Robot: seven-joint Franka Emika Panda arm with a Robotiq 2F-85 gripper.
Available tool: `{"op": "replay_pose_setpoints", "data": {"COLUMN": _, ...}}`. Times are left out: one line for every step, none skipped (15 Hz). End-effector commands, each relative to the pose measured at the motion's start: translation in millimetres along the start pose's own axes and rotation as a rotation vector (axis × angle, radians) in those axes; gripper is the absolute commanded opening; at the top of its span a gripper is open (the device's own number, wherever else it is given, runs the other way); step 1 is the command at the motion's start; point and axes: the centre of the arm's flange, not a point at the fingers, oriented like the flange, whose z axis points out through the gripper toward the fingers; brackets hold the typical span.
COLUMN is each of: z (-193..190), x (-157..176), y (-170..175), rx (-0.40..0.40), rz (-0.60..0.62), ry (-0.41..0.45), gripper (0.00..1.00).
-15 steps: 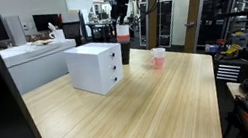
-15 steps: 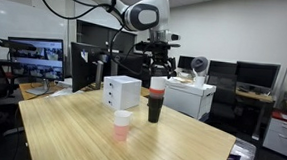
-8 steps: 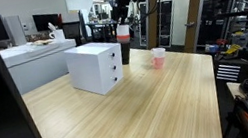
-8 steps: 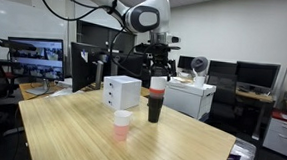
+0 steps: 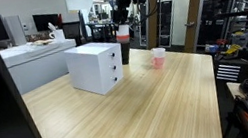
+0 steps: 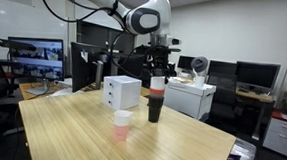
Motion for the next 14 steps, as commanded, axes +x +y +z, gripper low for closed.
{"op": "replay_pose_setpoints", "data": {"z": -5, "x": -2, "y": 0, "rx": 0.009, "rz": 0.006, "ry": -0.007, "gripper": 0.44}}
{"op": "replay_pose_setpoints", "data": {"z": -6, "x": -2, "y": 0, "rx": 0.008, "rz": 0.008, "ry": -0.009, "gripper": 0.41}}
{"op": "replay_pose_setpoints", "data": {"z": -6, "x": -2, "y": 0, "rx": 0.007, "rz": 0.01, "ry": -0.012, "gripper": 0.39}}
{"op": "replay_pose_setpoints", "data": {"z": -7, "x": -3, "y": 0, "rx": 0.006, "rz": 0.009, "ry": -0.014, "gripper": 0.39}}
{"op": "replay_pose_setpoints", "data": {"z": -8, "x": -2, "y": -1, "rx": 0.004, "rz": 0.009, "ry": -0.013, "gripper": 0.39}}
{"op": "replay_pose_setpoints", "data": {"z": -12, "x": -2, "y": -2, "rx": 0.002, "rz": 0.005, "ry": -0.01, "gripper": 0.39}}
{"op": "replay_pose_setpoints", "data": {"z": -14, "x": -1, "y": -3, "rx": 0.004, "rz": 0.0, "ry": -0.006, "gripper": 0.39}}
{"op": "replay_pose_setpoints", "data": {"z": -16, "x": 0, "y": -3, "rx": 0.004, "rz": -0.002, "ry": -0.003, "gripper": 0.39}}
{"op": "replay_pose_setpoints", "data": {"z": -20, "x": 1, "y": -4, "rx": 0.002, "rz": -0.004, "ry": 0.0, "gripper": 0.39}}
{"op": "replay_pose_setpoints", "data": {"z": -22, "x": 1, "y": -5, "rx": 0.002, "rz": -0.007, "ry": 0.003, "gripper": 0.39}}
{"op": "replay_pose_setpoints", "data": {"z": -24, "x": 2, "y": -6, "rx": -0.001, "rz": -0.008, "ry": 0.004, "gripper": 0.39}}
{"op": "replay_pose_setpoints", "data": {"z": -27, "x": 3, "y": -7, "rx": -0.001, "rz": -0.011, "ry": 0.008, "gripper": 0.39}}
{"op": "replay_pose_setpoints", "data": {"z": -29, "x": 4, "y": -7, "rx": -0.002, "rz": -0.014, "ry": 0.015, "gripper": 0.39}}
{"op": "replay_pose_setpoints", "data": {"z": -30, "x": 5, "y": -7, "rx": -0.004, "rz": -0.015, "ry": 0.016, "gripper": 0.39}}
